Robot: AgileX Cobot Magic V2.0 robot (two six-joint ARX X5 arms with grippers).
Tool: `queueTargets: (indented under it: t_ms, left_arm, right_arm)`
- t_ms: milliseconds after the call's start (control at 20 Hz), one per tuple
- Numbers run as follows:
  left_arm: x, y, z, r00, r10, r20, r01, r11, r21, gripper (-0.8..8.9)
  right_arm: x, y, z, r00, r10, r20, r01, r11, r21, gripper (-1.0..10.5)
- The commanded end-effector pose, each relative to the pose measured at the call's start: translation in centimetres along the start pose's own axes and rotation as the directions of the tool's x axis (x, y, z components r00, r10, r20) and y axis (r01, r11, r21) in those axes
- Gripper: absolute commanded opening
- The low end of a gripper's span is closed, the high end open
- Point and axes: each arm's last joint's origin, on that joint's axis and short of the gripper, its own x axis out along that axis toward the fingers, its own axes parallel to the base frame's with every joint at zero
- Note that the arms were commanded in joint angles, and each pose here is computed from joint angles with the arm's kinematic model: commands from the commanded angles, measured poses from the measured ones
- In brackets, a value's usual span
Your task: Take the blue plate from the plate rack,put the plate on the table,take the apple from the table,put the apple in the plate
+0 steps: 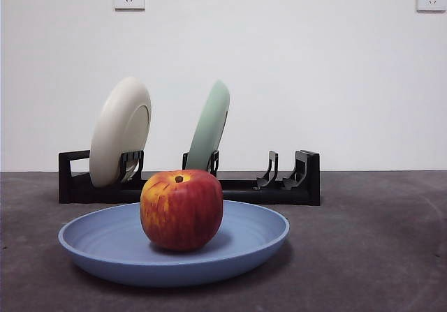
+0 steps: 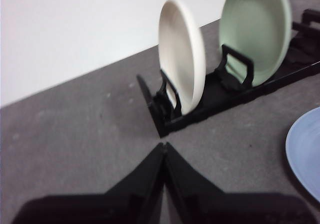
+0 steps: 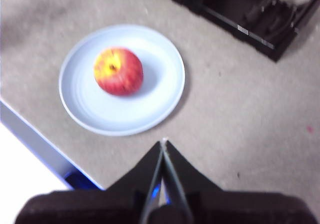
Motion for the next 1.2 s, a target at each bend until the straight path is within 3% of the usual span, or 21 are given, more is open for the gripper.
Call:
queueTargets:
  t_ms: [50, 250, 400, 1200]
  left_arm:
    - [0.2, -0.6, -2.3, 0.997, 0.033, 0.073, -0.027, 0.996, -0.082, -0.03]
    - [1.0, -1.5, -5.7, 0.990, 0.051, 0.134, -0.024, 0.981, -0.191, -0.03]
    - [1.5, -1.9, -7.2, 0.998, 0.026, 0.056, -0.011, 0.969, -0.246, -0.03]
    - [1.6, -2.1, -7.3, 0.998, 0.039, 0.039, -0.030, 0.975, -0.221, -0.03]
  right_arm:
    - [0.0, 0.0, -0.1, 1.000, -0.007, -0.016, 0.007, 1.000, 0.003, 0.0]
    - [0.0, 0.0, -0.2, 1.000, -0.008, -0.023, 0.008, 1.000, 0.002, 0.0]
    - [0.0, -0.1, -0.3, 1.000, -0.009, -0.030, 0.009, 1.000, 0.000, 0.0]
    - [0.0, -0.1, -0.3, 0.999, -0.011, -0.037, 0.011, 1.000, -0.002, 0.0]
